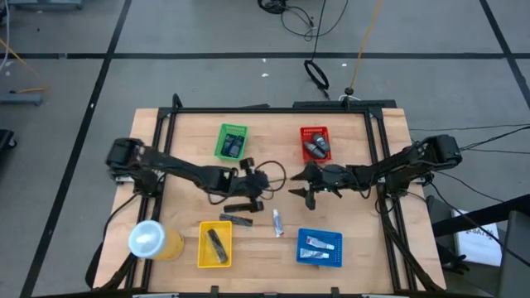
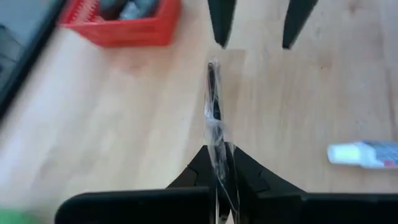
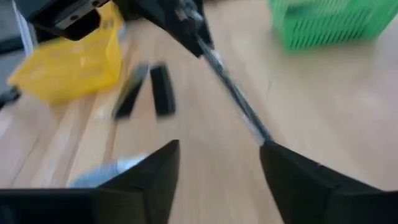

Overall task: Pick & Place Travel size toiletries
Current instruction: Put the black hairbrush into the yellow bin

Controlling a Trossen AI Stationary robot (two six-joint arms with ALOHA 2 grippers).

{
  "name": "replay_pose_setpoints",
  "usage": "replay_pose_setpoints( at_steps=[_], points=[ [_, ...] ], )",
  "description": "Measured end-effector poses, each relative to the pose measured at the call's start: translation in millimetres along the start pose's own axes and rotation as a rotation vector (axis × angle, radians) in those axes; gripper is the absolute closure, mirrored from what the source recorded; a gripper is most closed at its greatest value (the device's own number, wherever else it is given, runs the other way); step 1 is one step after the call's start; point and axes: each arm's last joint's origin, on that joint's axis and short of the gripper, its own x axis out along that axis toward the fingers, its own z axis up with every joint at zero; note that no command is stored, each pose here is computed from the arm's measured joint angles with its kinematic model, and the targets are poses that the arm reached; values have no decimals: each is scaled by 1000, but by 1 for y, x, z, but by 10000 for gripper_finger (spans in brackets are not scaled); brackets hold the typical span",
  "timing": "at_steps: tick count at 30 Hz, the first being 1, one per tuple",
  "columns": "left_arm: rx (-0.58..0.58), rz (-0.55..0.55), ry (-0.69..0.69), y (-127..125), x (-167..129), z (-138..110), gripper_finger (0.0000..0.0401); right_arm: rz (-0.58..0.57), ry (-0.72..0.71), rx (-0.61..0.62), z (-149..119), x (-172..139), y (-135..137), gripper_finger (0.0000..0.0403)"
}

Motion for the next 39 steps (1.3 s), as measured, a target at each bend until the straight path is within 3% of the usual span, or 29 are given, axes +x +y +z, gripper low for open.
replay_pose_setpoints(
  at_steps=[6,11,13,16,20,29,39],
  points=[
    [-24,-83,181,0,-88,0,393,-62,-193,-49,-3,-11,1,136],
    [-201,-392,408,-1,-148,-4,389,-55,-243,-45,-4,-16,-1,137],
    [-296,-510,492,-4,-162,-6,395,-53,-243,-50,-4,-16,-1,141],
    [-356,-602,557,-9,-172,-11,396,-52,-244,-50,-4,-16,-1,146],
    [-336,-649,631,-19,-168,-24,387,-51,-244,-50,-4,-16,-1,146],
    [-330,-861,725,-49,-113,-50,393,-49,-248,-43,-4,-16,0,145],
    [-318,-870,883,-50,-63,-70,300,-47,-250,-42,-3,-16,0,145]
  ],
)
